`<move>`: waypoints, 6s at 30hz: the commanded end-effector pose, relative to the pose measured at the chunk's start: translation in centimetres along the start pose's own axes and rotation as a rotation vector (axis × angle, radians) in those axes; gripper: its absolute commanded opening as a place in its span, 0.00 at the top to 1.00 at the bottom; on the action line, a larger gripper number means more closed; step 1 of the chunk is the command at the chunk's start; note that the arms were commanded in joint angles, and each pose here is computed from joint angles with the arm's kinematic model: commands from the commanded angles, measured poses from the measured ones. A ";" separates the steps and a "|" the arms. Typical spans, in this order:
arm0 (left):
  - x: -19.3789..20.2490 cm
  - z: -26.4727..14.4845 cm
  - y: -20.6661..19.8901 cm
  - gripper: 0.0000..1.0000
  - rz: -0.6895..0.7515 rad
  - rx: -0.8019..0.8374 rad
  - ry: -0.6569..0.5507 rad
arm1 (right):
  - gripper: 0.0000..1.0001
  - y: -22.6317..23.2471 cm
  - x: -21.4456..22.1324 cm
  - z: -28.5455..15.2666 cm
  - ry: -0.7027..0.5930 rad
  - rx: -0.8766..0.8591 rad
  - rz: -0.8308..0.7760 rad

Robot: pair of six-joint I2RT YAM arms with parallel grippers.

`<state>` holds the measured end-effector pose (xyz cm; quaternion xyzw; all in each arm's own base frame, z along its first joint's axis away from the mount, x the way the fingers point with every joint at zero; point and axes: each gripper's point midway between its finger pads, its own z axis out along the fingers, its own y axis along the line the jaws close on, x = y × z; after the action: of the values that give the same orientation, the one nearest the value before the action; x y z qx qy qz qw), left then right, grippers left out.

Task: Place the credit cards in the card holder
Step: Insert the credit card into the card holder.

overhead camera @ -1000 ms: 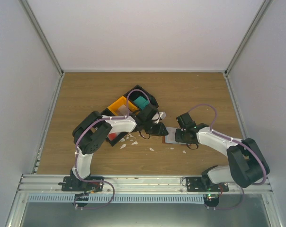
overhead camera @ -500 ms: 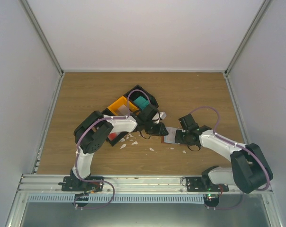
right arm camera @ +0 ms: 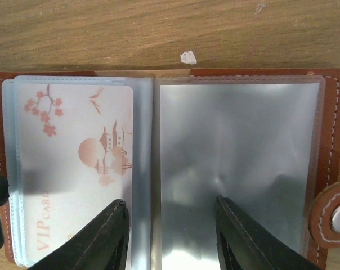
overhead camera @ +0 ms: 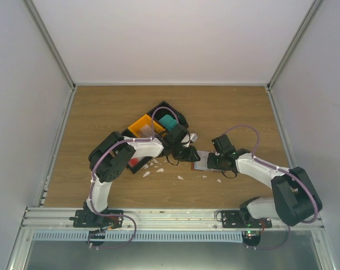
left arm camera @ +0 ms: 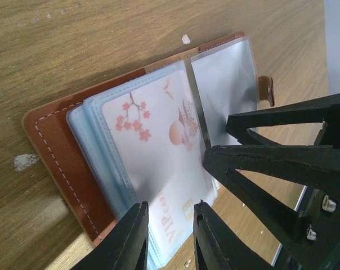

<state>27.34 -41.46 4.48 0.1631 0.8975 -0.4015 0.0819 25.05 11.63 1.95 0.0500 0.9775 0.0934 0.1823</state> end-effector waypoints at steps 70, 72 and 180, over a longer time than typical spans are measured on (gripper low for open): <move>0.4 0.3 2.6 0.58 -0.153 -0.197 0.030 | 0.76 -1.5 4.8 3.2 0.167 0.061 -0.047; 0.3 0.4 2.3 0.59 -0.149 -0.183 0.030 | 0.75 -1.0 4.3 2.8 0.149 0.042 -0.046; -0.3 2.7 -6.6 0.61 0.153 0.166 0.107 | 0.55 -4.2 -3.0 -8.0 -0.298 0.218 0.202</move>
<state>25.86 -45.91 7.28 0.2323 0.8640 -0.4440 0.0488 24.50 8.37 6.82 0.1290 0.9546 0.0375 0.2657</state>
